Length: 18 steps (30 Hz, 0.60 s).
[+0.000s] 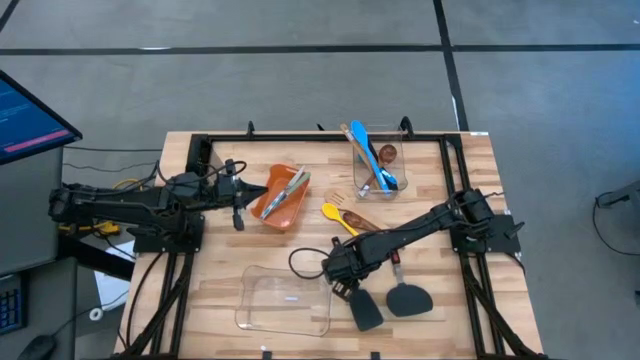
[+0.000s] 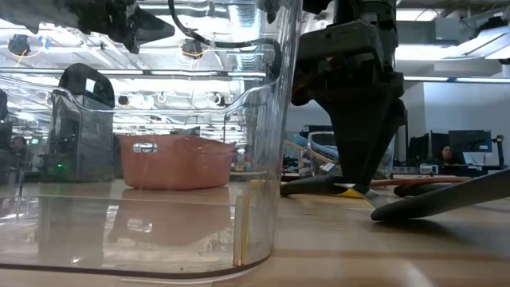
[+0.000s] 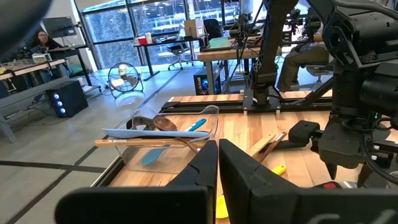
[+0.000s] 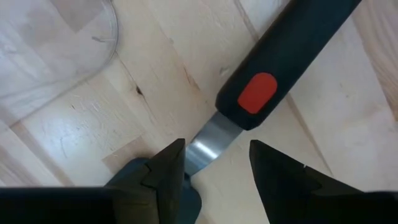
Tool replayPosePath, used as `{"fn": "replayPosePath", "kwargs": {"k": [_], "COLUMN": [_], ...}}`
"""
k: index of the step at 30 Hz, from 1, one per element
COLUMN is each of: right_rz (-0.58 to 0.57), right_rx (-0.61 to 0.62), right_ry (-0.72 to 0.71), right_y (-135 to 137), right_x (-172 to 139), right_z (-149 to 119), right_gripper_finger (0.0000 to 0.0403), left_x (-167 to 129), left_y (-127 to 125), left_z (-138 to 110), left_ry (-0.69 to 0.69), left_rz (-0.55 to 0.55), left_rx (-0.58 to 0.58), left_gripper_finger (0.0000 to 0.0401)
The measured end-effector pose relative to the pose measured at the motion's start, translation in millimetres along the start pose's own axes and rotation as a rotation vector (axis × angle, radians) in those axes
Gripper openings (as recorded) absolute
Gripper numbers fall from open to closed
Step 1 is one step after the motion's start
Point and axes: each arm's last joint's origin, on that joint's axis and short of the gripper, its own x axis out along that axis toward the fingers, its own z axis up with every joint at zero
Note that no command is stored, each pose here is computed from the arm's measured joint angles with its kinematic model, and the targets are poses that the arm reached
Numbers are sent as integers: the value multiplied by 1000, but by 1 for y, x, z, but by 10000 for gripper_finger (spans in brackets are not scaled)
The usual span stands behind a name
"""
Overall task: Pick & Place Kitchen Items
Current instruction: Adjust the bottom transparent bin
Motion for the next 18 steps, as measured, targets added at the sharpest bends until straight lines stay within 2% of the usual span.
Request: {"fn": "replayPosePath", "kwargs": {"k": [11, 18], "right_rz": [26, 21], "right_rx": [-67, -121], "right_ry": [17, 21], "right_y": [1, 3], "right_x": [-2, -14], "right_z": [0, 2], "right_gripper_finger": [169, 161], "left_x": [0, 0], "left_y": [0, 0], "left_z": [0, 0], "left_ry": [0, 0], "left_rz": [-3, -2], "left_rx": [0, 0], "left_gripper_finger": [4, 4]}}
